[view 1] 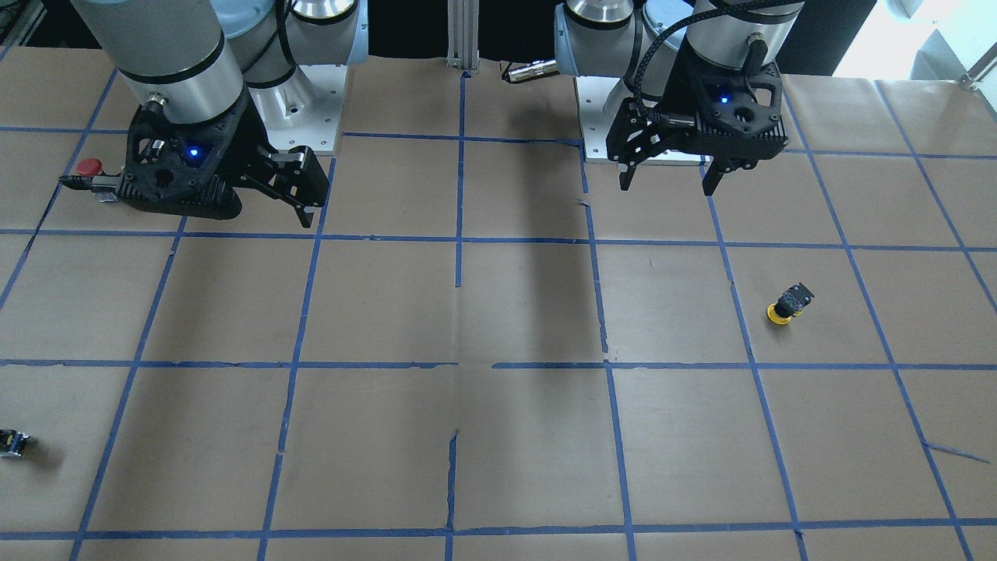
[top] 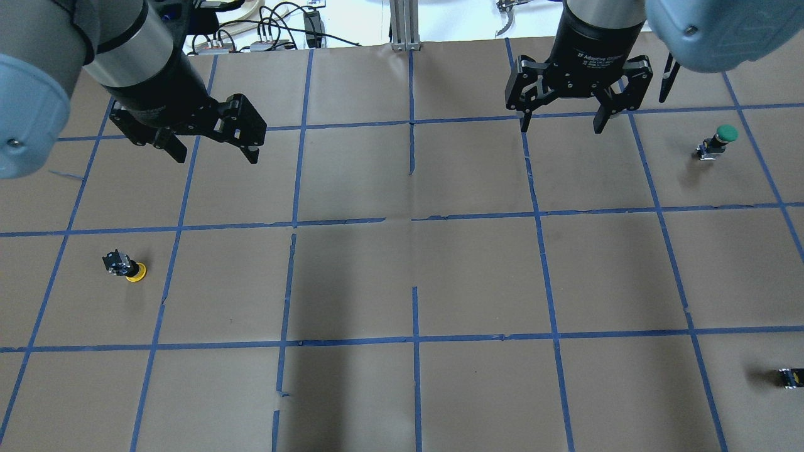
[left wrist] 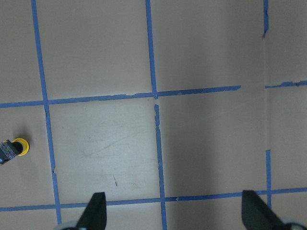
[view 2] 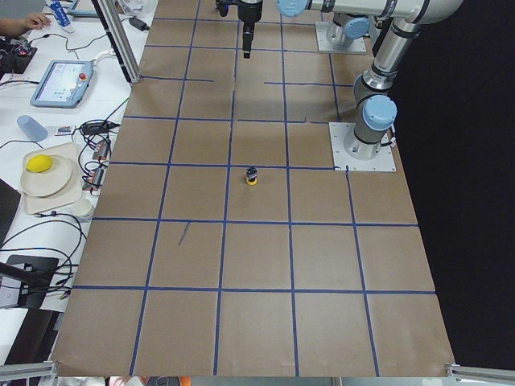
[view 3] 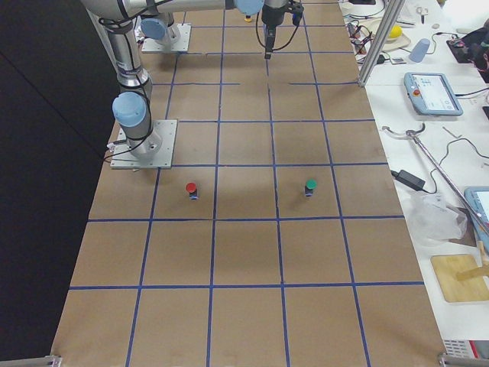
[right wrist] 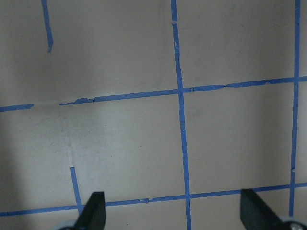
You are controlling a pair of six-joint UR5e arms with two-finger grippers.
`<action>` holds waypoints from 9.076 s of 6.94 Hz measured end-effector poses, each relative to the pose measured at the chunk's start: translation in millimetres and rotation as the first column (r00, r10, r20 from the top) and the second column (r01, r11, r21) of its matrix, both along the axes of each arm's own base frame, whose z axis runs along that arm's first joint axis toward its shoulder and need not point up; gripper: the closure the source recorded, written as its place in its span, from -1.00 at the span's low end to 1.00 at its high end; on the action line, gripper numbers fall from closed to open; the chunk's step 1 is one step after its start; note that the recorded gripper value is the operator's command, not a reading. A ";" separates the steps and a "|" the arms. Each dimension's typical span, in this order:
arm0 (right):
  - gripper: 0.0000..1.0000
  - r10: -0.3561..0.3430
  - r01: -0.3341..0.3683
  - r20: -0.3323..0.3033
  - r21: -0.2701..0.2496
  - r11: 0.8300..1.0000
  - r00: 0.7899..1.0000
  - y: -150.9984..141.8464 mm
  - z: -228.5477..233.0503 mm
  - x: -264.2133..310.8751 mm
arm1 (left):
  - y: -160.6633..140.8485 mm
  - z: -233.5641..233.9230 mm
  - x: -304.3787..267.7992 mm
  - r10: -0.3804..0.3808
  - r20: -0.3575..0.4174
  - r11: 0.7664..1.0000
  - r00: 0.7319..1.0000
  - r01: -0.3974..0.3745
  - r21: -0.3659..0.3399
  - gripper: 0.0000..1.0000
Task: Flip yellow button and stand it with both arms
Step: 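Move the left gripper down toward the yellow-capped button lying on its side, then close the left gripper on the yellow button's body, then lift the yellow button with the left gripper and carry it toward the table center, then hold the yellow button out with the left gripper while the right gripper approaches its cap, then close the right gripper on the button and open the left gripper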
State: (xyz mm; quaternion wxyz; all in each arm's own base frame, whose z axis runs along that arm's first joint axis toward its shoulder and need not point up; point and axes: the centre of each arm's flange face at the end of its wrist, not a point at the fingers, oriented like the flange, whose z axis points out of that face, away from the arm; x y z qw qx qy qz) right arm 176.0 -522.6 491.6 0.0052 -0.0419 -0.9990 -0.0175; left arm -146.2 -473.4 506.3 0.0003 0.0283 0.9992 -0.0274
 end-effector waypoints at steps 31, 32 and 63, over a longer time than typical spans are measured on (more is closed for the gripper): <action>-1.00 -0.004 0.004 0.002 -0.006 1.000 1.000 -1.1 0.2 -1.4 | 21.6 -220.1 267.4 -0.702 -0.267 0.693 0.660 0.720 -0.042 0.58; -1.00 -0.004 0.004 0.002 -0.006 1.000 1.000 -1.1 0.2 -1.4 | 29.4 -206.2 236.3 -0.637 -0.382 0.743 0.669 0.665 -0.074 0.59; 0.50 -0.825 0.149 0.435 0.847 0.511 0.360 47.5 -44.0 -12.7 | 62.9 -114.2 -75.6 -0.079 -0.996 0.996 -0.027 -0.043 -0.078 -0.99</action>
